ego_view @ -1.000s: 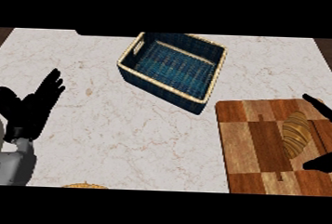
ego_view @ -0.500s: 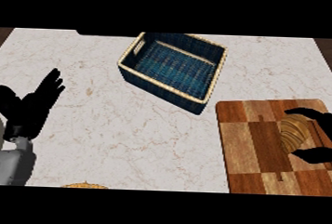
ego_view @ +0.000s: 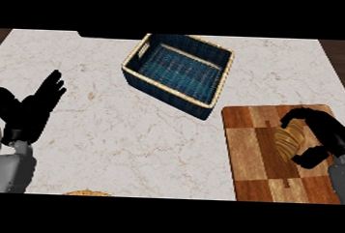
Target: Pick the croissant from the cutting board and place it in the basket
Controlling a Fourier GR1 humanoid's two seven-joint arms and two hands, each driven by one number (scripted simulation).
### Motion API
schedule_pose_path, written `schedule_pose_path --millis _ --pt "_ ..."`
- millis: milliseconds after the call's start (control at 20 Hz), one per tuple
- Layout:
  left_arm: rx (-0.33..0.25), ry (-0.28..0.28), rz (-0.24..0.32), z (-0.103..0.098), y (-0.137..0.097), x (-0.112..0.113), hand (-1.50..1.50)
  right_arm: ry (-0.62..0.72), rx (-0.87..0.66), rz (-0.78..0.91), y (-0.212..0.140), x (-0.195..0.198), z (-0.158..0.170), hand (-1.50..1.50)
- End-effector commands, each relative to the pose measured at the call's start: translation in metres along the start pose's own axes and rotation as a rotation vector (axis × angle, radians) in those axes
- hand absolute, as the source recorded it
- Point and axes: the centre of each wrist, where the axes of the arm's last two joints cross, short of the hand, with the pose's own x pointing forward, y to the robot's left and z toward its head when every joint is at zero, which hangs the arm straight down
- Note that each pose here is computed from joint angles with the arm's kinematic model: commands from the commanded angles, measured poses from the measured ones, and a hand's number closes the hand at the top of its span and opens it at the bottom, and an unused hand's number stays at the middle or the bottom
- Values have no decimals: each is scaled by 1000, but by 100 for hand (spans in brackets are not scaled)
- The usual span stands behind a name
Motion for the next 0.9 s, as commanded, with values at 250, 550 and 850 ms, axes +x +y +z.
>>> schedule_pose_path --millis 250,550,850 --pt "-95 -27 -17 -9 -26 13 0 -124 33 -48 69 188 -51 150" --pt "-139 -27 -33 -14 -36 16 0 -66 -9 -69 75 235 -46 150" --pt "-174 -20 -23 -18 -48 19 0 -193 -223 -306 47 289 -23 150"
